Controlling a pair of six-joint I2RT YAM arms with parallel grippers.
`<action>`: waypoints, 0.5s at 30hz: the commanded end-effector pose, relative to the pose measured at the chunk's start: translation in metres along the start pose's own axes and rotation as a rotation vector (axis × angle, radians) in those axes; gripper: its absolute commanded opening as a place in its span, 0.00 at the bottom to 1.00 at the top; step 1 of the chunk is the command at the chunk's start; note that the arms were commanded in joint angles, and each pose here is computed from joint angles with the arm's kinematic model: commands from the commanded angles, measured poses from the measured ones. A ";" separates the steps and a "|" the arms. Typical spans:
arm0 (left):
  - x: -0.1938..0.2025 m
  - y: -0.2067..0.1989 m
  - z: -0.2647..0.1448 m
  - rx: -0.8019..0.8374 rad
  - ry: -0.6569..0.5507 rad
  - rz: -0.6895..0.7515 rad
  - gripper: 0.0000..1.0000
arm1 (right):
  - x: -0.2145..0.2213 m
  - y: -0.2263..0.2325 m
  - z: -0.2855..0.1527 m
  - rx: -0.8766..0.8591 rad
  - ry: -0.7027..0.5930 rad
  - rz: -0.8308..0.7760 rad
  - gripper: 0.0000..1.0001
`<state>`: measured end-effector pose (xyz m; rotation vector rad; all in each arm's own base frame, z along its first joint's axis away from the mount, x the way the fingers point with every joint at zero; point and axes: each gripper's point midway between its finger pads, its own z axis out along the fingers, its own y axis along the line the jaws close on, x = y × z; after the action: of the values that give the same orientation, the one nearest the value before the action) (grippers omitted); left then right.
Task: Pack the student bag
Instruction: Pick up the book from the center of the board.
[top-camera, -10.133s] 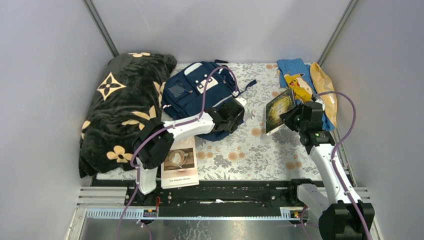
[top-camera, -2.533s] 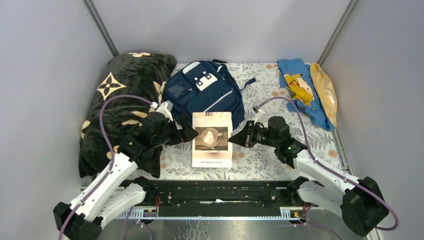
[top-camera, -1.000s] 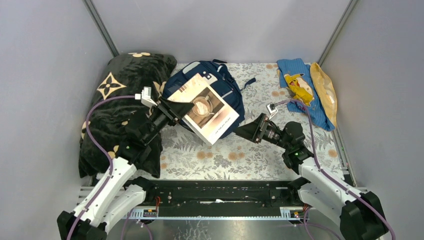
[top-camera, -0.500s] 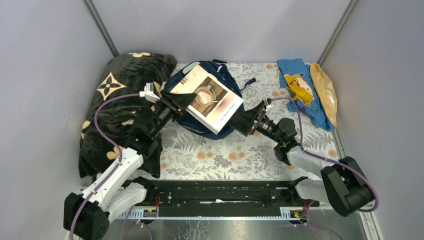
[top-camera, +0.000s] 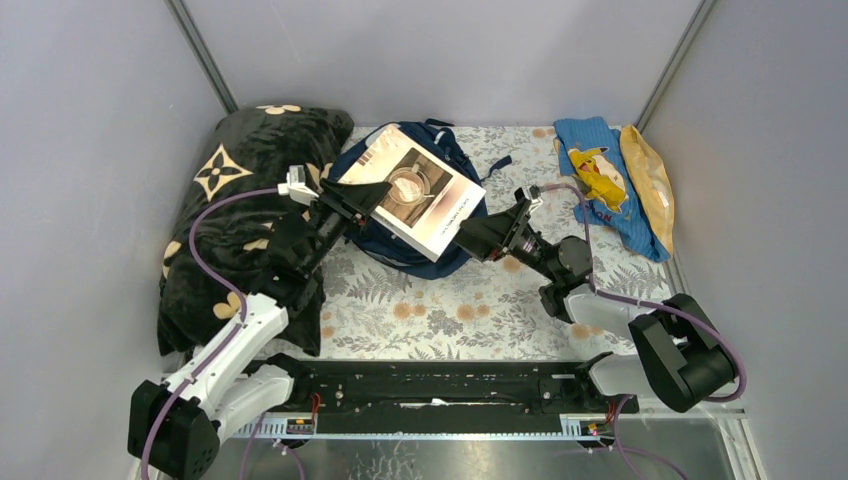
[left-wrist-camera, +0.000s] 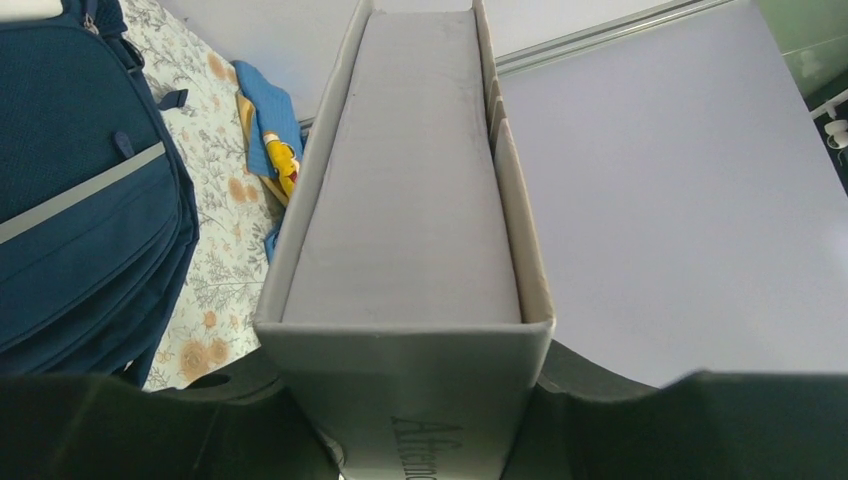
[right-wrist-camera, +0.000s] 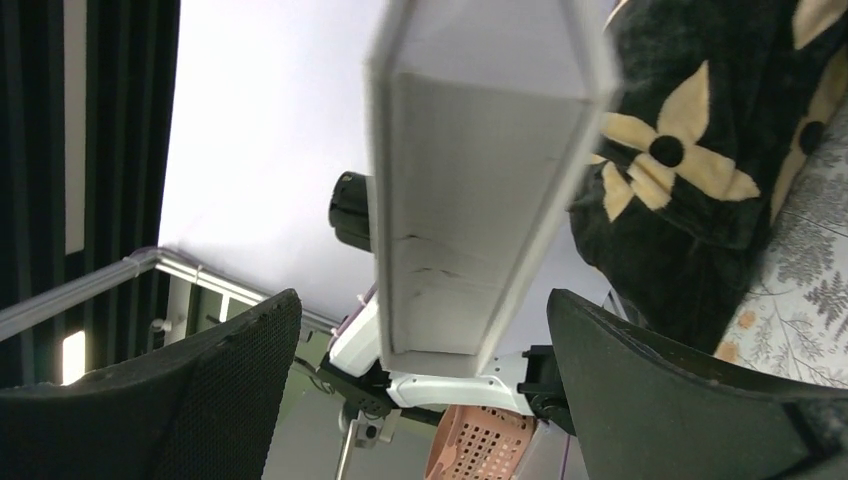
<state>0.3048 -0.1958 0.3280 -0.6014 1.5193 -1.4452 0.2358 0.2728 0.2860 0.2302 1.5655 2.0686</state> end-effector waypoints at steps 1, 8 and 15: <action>-0.008 -0.011 0.000 0.055 -0.043 -0.001 0.00 | 0.005 0.046 0.008 -0.162 0.023 -0.088 1.00; -0.004 -0.005 0.002 0.062 -0.035 -0.040 0.00 | 0.012 0.040 0.004 -0.144 0.030 -0.079 1.00; -0.002 -0.010 0.001 0.091 -0.024 -0.027 0.00 | 0.010 0.031 0.013 -0.107 0.034 -0.075 1.00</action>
<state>0.3098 -0.1975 0.3119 -0.6530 1.5295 -1.4677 0.2273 0.2781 0.2969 0.1758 1.5299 2.0972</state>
